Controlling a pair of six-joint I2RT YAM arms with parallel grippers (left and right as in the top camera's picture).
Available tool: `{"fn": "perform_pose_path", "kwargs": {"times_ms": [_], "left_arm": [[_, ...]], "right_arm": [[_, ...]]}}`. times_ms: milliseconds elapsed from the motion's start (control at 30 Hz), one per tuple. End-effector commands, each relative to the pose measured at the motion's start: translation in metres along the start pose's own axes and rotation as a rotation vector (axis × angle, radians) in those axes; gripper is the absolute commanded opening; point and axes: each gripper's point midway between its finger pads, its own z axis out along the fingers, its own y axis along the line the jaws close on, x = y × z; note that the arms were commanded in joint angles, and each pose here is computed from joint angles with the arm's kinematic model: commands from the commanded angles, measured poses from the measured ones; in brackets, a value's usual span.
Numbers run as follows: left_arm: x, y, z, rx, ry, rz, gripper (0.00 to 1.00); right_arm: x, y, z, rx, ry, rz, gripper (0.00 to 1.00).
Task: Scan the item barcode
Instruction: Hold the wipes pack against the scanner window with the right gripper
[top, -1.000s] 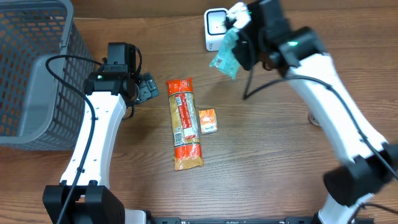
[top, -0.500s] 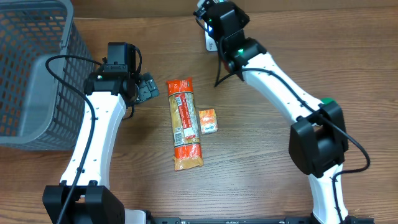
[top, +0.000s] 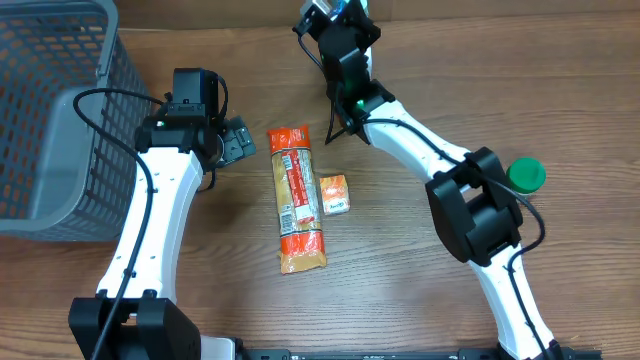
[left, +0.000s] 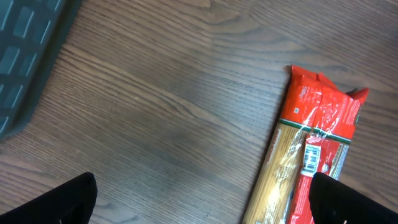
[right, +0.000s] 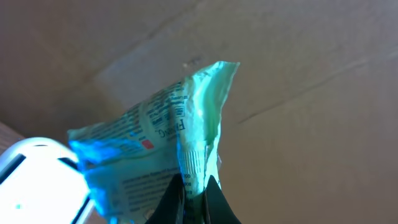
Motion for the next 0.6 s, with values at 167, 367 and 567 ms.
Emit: {"fn": "perform_pose_path", "kwargs": {"times_ms": [167, 367, 567], "left_arm": [[-0.001, 0.002, 0.001, -0.012, -0.003, 0.011, 1.00], [-0.001, 0.002, 0.001, -0.012, -0.003, 0.011, 1.00], [-0.001, 0.002, 0.001, -0.012, -0.003, 0.011, 1.00]], "right_arm": [[0.000, 0.003, 0.006, 0.045, -0.018, -0.069, 0.04], [0.015, 0.024, 0.016, 0.024, -0.025, -0.082, 0.04], [0.031, 0.040, 0.023, -0.002, -0.006, -0.108, 0.03]]}}
